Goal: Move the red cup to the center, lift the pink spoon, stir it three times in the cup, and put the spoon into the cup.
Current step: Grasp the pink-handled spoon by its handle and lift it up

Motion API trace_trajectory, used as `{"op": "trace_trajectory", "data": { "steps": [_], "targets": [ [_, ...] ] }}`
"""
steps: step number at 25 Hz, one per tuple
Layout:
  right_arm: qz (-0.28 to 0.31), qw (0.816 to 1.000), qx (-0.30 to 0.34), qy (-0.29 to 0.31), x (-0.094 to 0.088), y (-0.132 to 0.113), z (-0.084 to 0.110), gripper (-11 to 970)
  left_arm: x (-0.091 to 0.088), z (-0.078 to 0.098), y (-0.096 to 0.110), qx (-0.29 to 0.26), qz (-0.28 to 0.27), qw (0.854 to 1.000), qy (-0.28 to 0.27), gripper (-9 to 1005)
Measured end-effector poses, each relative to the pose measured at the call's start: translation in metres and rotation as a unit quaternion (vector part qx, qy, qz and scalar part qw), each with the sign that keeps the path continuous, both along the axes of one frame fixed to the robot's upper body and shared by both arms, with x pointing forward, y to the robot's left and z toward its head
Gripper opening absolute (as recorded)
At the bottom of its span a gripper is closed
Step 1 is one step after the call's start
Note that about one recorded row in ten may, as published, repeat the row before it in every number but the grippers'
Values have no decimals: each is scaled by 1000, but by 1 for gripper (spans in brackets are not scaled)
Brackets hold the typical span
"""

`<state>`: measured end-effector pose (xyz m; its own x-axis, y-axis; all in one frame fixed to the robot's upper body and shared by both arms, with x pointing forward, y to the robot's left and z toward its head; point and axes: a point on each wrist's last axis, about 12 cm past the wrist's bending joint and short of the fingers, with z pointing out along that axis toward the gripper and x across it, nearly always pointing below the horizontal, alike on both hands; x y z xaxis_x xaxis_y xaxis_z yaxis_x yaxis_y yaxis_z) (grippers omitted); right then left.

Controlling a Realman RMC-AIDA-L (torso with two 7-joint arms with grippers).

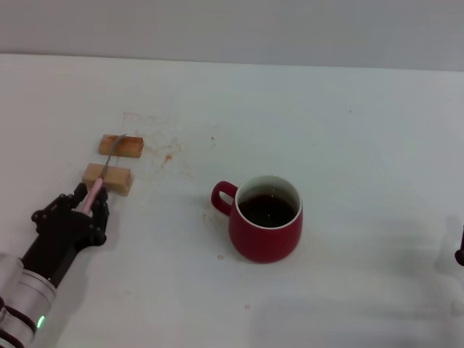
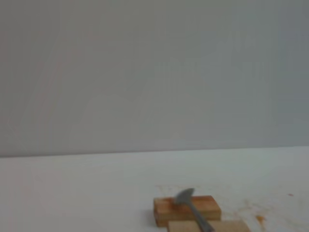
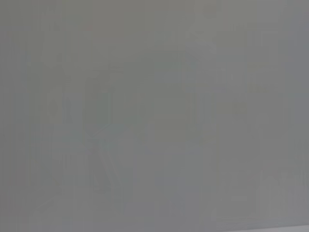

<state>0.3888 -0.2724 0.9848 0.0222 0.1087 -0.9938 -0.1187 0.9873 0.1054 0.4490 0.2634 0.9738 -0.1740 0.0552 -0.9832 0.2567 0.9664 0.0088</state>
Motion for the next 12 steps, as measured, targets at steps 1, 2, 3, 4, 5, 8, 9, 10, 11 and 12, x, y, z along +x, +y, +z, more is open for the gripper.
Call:
{"op": "trace_trajectory", "data": {
  "steps": [1,2,3,4,5,8,9,10,11,12],
  "targets": [
    [0,1000,0,-1,0,0,0,-1,0,2,0,3,2,1000,-10,400],
    [0,1000,0,-1,0,0,0,-1,0,4,0,6,2,1000,-19,391],
    [0,1000,0,-2,0,0,0,-1,0,6,0,12,1,999,-33,383],
    [0,1000,0,-2,0,0,0,-1,0,6,0,12,1,999,-33,375],
    [0,1000,0,-2,0,0,0,-1,0,7,-1,12,0,999,-35,367],
    [0,1000,0,-1,0,0,0,-1,2,8,-3,13,-5,999,-37,314],
    [1,1000,0,-1,0,0,0,-1,2,8,-3,13,-6,999,-36,277],
    [2,1000,0,-1,0,0,0,-1,2,7,-4,14,-10,999,-36,239],
    [2,1000,0,-1,1,0,0,-1,2,7,-5,15,-14,999,-36,202],
    [3,1000,0,-1,1,1,0,-1,3,7,-7,16,-18,999,-36,165]
  ]
}}
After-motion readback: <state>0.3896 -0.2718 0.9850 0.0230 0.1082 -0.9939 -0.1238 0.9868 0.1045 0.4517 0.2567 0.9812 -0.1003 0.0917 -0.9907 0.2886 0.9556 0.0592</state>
